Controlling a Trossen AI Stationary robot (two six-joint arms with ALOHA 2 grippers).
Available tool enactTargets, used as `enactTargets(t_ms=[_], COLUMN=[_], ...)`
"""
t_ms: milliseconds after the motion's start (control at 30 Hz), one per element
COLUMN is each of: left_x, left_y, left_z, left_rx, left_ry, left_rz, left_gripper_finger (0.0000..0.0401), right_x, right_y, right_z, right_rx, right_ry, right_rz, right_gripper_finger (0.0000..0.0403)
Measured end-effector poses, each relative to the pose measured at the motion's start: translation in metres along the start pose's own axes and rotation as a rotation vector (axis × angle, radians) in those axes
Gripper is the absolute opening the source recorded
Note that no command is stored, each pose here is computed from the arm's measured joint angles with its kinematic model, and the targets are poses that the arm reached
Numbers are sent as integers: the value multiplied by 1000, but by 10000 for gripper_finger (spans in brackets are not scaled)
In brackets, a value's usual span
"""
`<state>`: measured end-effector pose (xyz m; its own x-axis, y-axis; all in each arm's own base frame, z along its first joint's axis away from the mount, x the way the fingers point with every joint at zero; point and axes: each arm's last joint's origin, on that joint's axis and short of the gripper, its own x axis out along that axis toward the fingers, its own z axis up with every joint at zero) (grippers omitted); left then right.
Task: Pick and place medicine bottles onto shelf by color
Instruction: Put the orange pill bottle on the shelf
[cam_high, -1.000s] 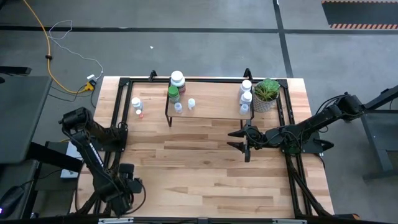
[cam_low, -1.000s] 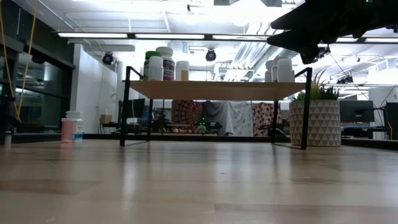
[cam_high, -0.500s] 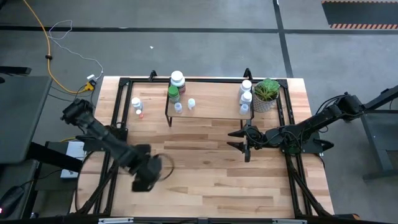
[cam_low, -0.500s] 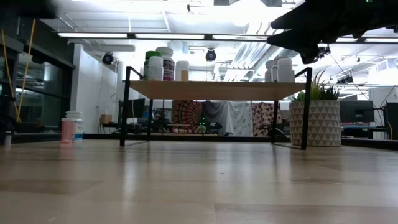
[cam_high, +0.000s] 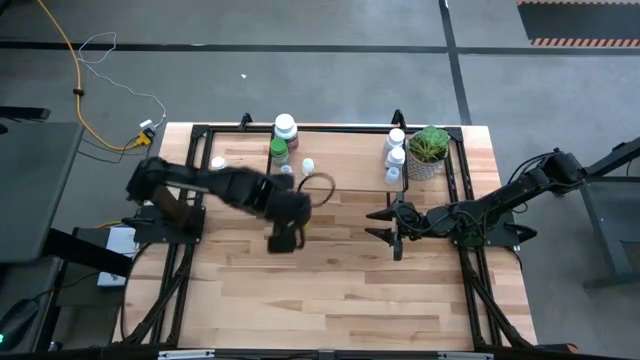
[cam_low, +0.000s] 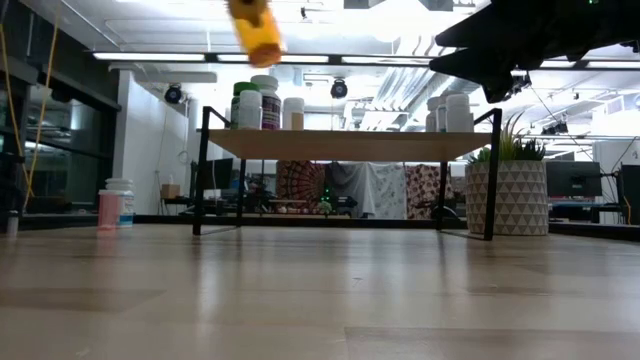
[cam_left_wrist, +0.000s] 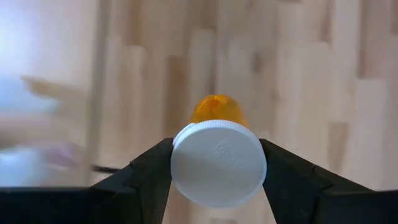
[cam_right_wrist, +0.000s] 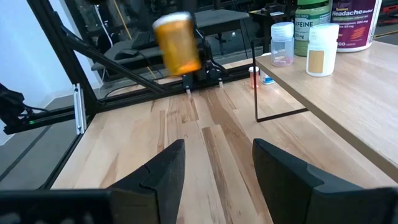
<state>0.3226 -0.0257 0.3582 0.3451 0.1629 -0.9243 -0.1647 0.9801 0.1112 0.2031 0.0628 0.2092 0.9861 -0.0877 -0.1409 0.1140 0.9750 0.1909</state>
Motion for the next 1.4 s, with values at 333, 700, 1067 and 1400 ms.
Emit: enactTargets(t_ms=[333,700,1067,1400], left_x=[-8,14,33,64], left_y=[75,165,204,208], left_z=[72,73,55,56], left_rx=[-31,-258,-494,-472], left_ry=[-131,-95,37,164], left_rz=[157,205,108,159], left_gripper_finger=[205,205,205,205], right_x=[0,0,0,0], right_y=[0,0,-1,-1], right_z=[-1,-1,-2,-3], right_rx=[-3,-4,16,14], right_ry=[5,14,23,24], right_rz=[-2,-3,-7,-7], right_gripper_finger=[179,179,179,179])
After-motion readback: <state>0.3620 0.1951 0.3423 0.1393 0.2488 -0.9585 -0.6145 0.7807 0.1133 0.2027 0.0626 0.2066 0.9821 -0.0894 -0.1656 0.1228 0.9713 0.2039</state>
